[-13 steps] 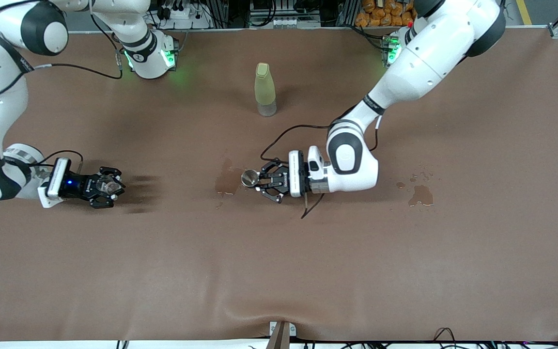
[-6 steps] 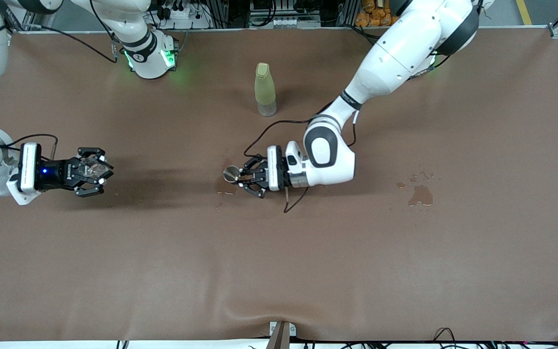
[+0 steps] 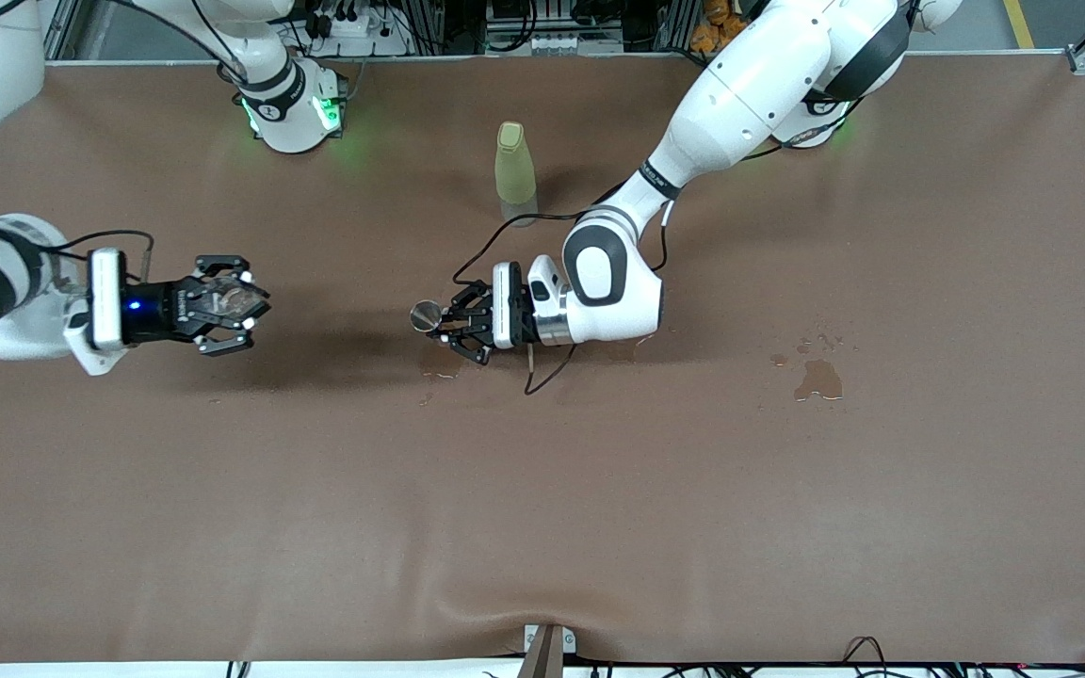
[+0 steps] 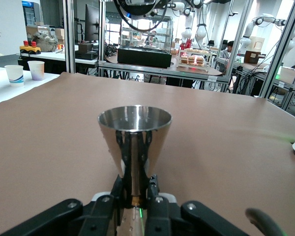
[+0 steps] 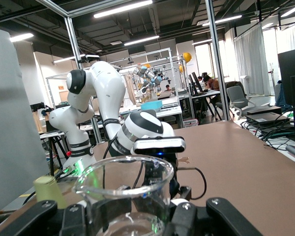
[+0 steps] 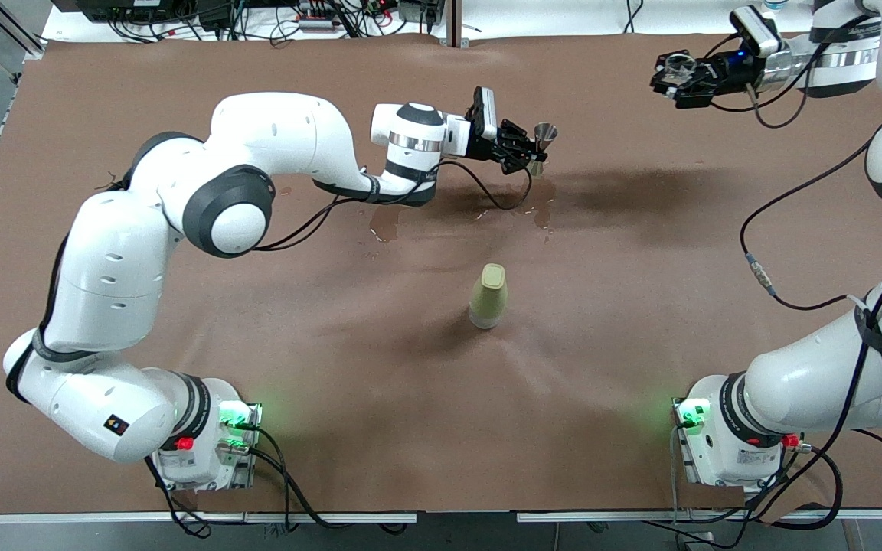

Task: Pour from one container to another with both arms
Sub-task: 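Lift the jigger with the left gripper while the right gripper lifts the glass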

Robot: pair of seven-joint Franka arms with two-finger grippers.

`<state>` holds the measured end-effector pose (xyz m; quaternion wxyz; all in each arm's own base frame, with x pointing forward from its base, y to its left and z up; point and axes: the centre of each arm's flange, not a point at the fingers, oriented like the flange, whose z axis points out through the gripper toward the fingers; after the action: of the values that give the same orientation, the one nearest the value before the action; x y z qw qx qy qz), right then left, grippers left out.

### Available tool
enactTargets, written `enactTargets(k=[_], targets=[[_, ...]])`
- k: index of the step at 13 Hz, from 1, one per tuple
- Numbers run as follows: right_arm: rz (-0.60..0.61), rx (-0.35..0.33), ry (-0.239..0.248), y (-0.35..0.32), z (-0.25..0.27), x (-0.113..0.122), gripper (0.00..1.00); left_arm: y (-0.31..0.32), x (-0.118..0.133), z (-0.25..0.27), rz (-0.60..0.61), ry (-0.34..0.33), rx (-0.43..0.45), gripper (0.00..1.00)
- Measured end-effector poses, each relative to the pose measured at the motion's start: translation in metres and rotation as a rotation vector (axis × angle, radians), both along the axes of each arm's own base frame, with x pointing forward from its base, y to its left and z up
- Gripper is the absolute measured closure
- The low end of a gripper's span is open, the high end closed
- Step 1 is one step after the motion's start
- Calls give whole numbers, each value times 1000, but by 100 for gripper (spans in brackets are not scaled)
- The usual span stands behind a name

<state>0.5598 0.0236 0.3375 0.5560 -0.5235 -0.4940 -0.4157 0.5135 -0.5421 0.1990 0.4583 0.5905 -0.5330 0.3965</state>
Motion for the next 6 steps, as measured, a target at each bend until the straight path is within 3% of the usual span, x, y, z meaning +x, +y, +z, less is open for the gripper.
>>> enactTargets(k=[6], targets=[[-64, 35, 13, 79, -4, -12, 85, -1, 4, 6, 8, -12, -5, 79]])
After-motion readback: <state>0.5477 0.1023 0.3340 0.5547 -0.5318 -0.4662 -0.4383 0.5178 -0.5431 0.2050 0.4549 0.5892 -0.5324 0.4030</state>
